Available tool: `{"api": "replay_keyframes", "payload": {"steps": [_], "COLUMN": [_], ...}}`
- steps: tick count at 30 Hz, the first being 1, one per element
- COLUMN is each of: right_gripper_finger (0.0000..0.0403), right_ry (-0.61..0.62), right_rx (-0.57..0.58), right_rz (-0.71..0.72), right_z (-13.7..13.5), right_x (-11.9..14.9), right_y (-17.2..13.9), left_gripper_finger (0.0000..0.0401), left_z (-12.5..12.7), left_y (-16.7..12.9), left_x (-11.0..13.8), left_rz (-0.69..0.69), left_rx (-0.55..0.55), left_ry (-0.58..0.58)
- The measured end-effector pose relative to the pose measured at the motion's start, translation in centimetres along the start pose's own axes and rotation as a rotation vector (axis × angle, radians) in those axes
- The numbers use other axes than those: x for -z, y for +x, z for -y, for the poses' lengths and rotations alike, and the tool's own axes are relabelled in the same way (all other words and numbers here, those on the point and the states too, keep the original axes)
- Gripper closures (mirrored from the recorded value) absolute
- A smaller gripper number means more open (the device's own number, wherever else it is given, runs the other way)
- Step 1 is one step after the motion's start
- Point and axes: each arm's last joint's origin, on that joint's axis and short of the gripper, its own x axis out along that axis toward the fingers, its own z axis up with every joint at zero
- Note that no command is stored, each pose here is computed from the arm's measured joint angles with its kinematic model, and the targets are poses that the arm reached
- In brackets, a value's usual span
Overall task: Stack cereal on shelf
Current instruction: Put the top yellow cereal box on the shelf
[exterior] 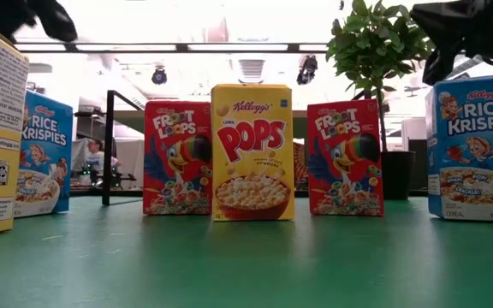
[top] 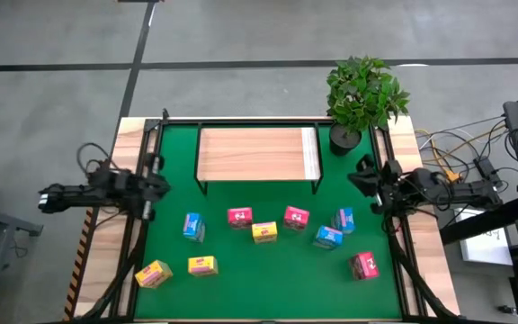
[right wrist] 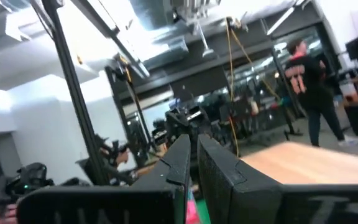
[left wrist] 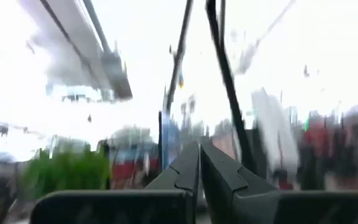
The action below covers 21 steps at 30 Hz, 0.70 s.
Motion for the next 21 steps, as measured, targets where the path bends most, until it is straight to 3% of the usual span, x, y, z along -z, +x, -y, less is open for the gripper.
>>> {"api": "replay_keyframes", "payload": {"steps": [5,10,15,21], "right_gripper_finger": [0.0381,0.038,0.038,0.038], "right_ry": [-0.066,-0.113,-0.171,-0.199], "right_rx": [0.046,0.045,0.079,0.108], "right_rz": [0.008,-0.01,-0.163,-0.297], "right_z": [-0.1,-0.9,-1.5,-2.1], "right_x": [-0.5,-2.7,-3.6,-4.8], "right_y": [0.7,2.6,5.7,8.9], "left_gripper_finger": [0.0401,0.0401,0.0401,0.0401], "left_z": [-0.1,-0.4,-0.8,-1.6], "left_y": [0.1,0.9,3.1,6.8], "left_x": [-2.7,-4.2,-5.1,-5.2], "left_rz": [0.203,0.205,0.123,-0.136], "left_rx": [0.006,0.007,0.003,-0.004], "left_ry": [-0.106,-0.124,-0.137,-0.126]}}
